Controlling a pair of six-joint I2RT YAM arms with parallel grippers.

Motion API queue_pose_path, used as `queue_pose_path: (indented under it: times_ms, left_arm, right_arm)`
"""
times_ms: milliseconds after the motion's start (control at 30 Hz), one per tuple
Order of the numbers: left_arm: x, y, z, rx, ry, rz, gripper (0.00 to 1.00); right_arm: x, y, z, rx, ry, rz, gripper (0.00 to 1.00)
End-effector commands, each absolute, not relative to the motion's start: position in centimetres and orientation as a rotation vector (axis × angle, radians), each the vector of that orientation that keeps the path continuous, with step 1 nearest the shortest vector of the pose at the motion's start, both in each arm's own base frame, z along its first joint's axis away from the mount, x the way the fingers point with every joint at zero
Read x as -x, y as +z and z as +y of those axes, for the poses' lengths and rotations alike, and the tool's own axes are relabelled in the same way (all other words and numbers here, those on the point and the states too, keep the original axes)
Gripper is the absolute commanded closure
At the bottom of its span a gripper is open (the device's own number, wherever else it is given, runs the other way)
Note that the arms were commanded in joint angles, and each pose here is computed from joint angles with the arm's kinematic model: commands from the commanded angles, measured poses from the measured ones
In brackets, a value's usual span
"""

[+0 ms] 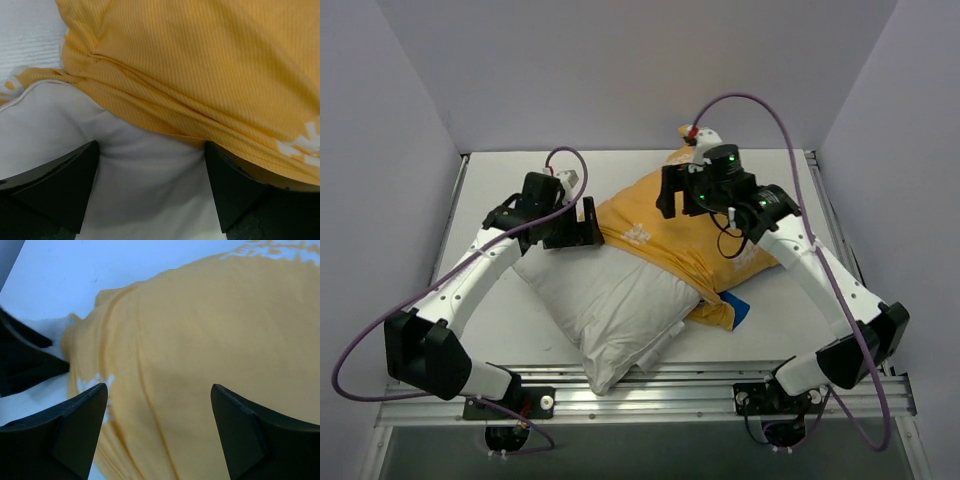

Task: Remove the pillowcase from the pillow

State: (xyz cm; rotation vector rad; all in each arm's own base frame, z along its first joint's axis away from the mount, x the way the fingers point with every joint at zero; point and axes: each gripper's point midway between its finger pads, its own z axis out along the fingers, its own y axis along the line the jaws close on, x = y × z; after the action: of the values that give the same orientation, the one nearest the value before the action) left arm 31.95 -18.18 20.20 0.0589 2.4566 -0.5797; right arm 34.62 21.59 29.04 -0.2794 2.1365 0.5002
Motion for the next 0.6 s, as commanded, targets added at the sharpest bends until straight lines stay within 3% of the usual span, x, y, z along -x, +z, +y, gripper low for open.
queue_pose_path:
  times_ms: [0,33,100,133,233,333,467,500,567]
  left_arm:
    - [-32.8,18.6,-18.9,0.012,-0.583,2.439,0.08]
    - [-32.2,16.7,-18.9,0.055,-0.596,2.474,0.20]
    - [-31.2,15.9,-19.4,0.084,-0.639,2.486,0.35]
    - [-30.5,15.2,-19.2,0.095,-0.641,2.493,0.55]
    - [-29.4,14.8,-18.8,0.105,-0.647,2.489,0.86]
    - [-29.0,15.5,-19.0,0.105,-0.681,2.456,0.97]
    - [-28.7,14.8,-19.1,0.121,-0.695,2.459,0.98]
    - [-28.6,14.7,-19.0,0.125,-0.692,2.463,0.98]
    - [-28.5,15.0,-18.5,0.136,-0.666,2.467,0.98]
  right_arm:
    - [-34.5,31.0,25.9,0.474,0.409,2.053,0.20]
    - [-35.1,29.1,26.5,0.507,0.340,2.099,0.20]
    - [-35.1,28.0,28.8,0.575,0.328,2.117,0.20]
    - [-35.0,27.5,29.5,0.596,0.325,2.124,0.20]
    - [-34.6,25.5,32.0,0.692,0.338,2.146,0.20]
    - [-33.6,22.6,34.5,0.806,0.381,2.190,0.20]
    - [-33.2,18.4,35.3,0.889,0.353,2.275,0.21]
    - [-33.5,17.2,34.8,0.896,0.308,2.300,0.25]
    - [-34.7,15.6,32.9,0.851,0.191,2.334,0.48]
